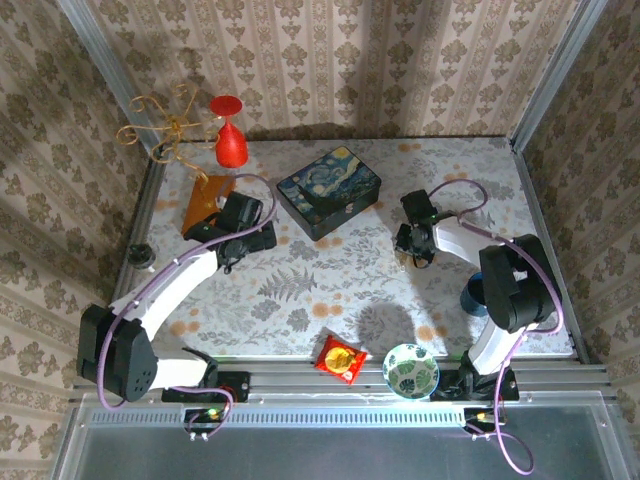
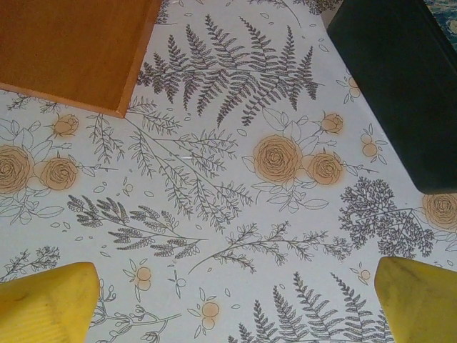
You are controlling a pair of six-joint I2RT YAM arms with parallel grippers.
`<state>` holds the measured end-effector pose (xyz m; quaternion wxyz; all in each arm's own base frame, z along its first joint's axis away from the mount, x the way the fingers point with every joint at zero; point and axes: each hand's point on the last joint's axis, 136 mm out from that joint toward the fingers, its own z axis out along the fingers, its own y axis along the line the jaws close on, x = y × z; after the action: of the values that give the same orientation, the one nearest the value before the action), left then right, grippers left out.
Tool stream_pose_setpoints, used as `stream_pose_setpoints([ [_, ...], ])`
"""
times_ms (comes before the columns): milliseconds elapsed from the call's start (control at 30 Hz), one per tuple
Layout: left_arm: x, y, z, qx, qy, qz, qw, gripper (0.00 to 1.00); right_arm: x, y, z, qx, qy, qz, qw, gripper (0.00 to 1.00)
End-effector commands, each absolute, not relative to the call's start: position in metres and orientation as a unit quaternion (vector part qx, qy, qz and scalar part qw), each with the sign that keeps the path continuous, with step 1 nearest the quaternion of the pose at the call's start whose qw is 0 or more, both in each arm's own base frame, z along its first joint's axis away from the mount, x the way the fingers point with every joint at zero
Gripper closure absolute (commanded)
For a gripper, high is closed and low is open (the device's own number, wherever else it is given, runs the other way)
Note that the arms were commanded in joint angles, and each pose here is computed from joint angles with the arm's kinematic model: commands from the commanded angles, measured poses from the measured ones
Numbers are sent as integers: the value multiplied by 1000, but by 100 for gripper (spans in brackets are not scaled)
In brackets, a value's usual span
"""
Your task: Unlock the padlock with the key
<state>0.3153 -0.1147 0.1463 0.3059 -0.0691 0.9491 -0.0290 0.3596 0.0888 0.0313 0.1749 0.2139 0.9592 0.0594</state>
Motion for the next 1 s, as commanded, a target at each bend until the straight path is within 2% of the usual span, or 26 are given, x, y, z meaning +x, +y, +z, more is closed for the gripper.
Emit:
stream_pose_setpoints([
  [0,313,-107,148,-85,947,-26,310,0,355,76,37,206,963,13,172,77],
  [267,314,-105,149,-87,945,-23,313,0,341,58,62,202,960,-21,193,68],
  [533,318,-93,168,-83,934,1,348,0,332,44,118,193,940,-8,283,54],
  [633,317,-79,178,-84,923,30,375,0,330,37,139,181,925,-9,333,42],
  [700,316,-69,186,-79,911,51,401,0,325,28,154,176,913,-19,367,27],
  [800,315,-58,195,-66,886,67,453,0,318,13,173,178,892,-40,415,10],
  [900,313,-53,207,-69,850,55,520,0,311,-1,191,178,870,-64,456,0],
  [967,313,-39,212,-86,824,54,557,0,308,-9,200,172,857,-80,478,0],
])
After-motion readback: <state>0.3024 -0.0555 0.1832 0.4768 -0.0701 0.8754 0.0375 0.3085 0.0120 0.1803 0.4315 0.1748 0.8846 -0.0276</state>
